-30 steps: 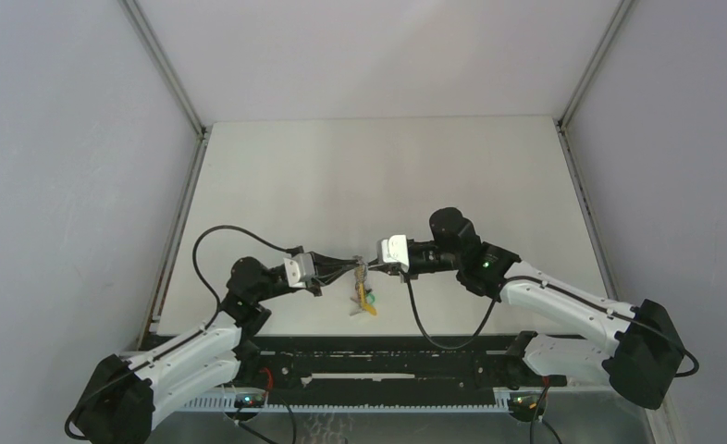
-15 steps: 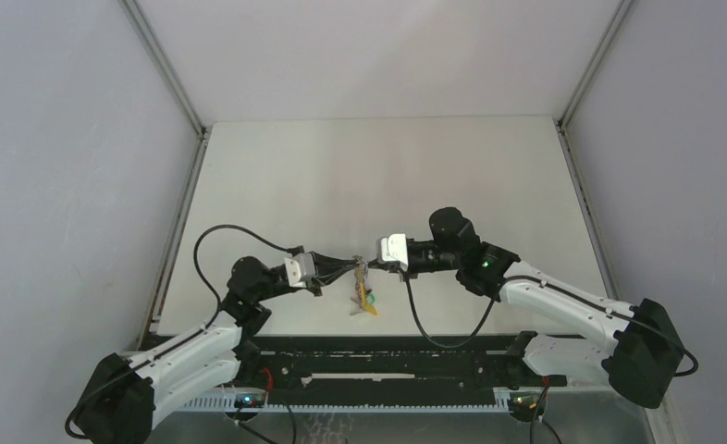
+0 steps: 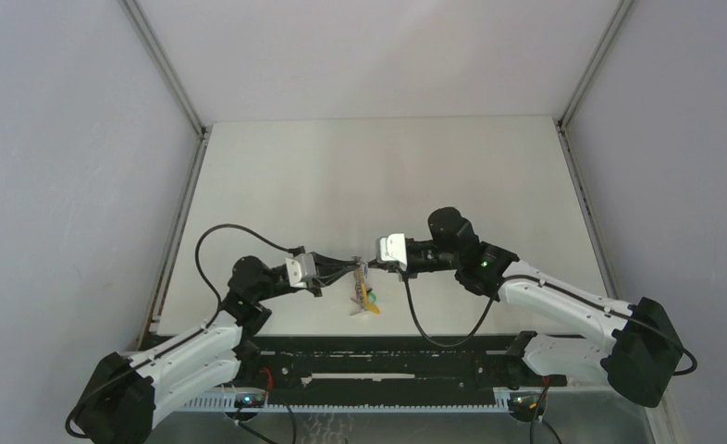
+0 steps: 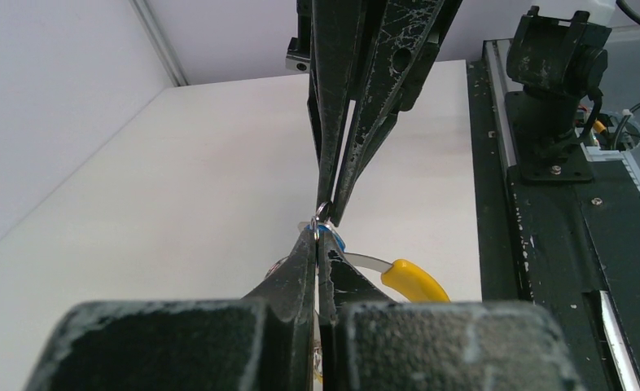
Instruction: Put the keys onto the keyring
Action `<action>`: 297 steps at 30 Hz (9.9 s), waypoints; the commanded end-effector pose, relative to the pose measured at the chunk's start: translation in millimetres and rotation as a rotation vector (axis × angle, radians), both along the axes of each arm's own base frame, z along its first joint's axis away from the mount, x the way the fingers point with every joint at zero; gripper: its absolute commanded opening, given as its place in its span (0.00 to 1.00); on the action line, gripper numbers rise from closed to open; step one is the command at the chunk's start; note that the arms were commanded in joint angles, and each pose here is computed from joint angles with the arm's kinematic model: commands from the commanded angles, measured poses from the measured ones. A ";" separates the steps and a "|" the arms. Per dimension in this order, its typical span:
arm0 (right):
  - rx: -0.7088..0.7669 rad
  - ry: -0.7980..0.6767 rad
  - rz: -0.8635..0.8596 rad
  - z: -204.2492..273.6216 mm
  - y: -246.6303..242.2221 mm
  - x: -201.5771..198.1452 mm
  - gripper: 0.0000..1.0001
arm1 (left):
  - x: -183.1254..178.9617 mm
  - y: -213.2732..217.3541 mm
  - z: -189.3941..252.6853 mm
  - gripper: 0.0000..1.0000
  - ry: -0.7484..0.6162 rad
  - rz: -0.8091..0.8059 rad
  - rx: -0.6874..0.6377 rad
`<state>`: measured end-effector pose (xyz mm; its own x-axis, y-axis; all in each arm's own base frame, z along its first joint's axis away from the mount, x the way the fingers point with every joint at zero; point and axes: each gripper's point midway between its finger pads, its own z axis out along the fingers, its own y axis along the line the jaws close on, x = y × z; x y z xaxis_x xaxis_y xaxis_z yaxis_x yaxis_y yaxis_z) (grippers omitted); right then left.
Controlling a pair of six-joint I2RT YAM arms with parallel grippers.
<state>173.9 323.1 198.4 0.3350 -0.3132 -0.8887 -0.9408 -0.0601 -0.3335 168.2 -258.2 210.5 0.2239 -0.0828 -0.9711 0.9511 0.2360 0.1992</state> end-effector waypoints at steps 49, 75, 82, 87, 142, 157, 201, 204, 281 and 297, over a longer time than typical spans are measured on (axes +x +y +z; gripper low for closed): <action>-0.080 -0.163 0.020 4.2 14.8 -2.2 0.00 | 12.5 12.3 33.7 0.00 0.078 0.163 -0.183; 0.156 -0.023 0.076 66.3 4.1 2.2 0.26 | -6.8 16.1 44.7 0.00 -0.006 0.094 -0.272; 0.179 0.011 0.127 66.9 11.8 -2.7 0.25 | -12.5 12.1 51.5 0.00 -0.019 0.047 -0.286; 0.187 0.029 0.153 65.8 15.1 -5.4 0.23 | -16.0 9.5 51.8 0.00 -0.022 0.019 -0.286; 0.128 0.099 0.211 51.1 24.1 -13.2 0.11 | -14.3 7.0 53.1 0.00 -0.039 0.012 -0.288; -0.086 0.110 -0.078 39.9 4.0 14.5 0.00 | 7.4 10.1 24.4 0.15 -0.005 0.131 -0.154; -0.668 0.047 -0.137 30.3 -18.9 9.8 0.00 | 15.5 -31.6 22.9 0.33 0.074 -0.029 -0.207; -0.666 0.047 -0.142 30.4 -19.3 10.1 0.00 | 13.1 -35.4 20.9 0.30 0.079 -0.050 -0.198; 0.071 0.348 -0.101 42.9 -11.2 17.3 0.17 | 2.4 -17.5 53.1 0.00 0.002 -0.007 -0.309; -0.089 0.296 -0.229 39.5 -35.4 24.8 0.00 | 6.6 -15.9 40.5 0.18 0.023 0.022 -0.289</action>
<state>186.4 304.4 222.2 -0.0606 -0.3511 -0.9344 -0.9971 0.0638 0.0408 177.9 -279.6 238.0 0.1465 -0.3112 -0.9390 0.9574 0.2832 0.0555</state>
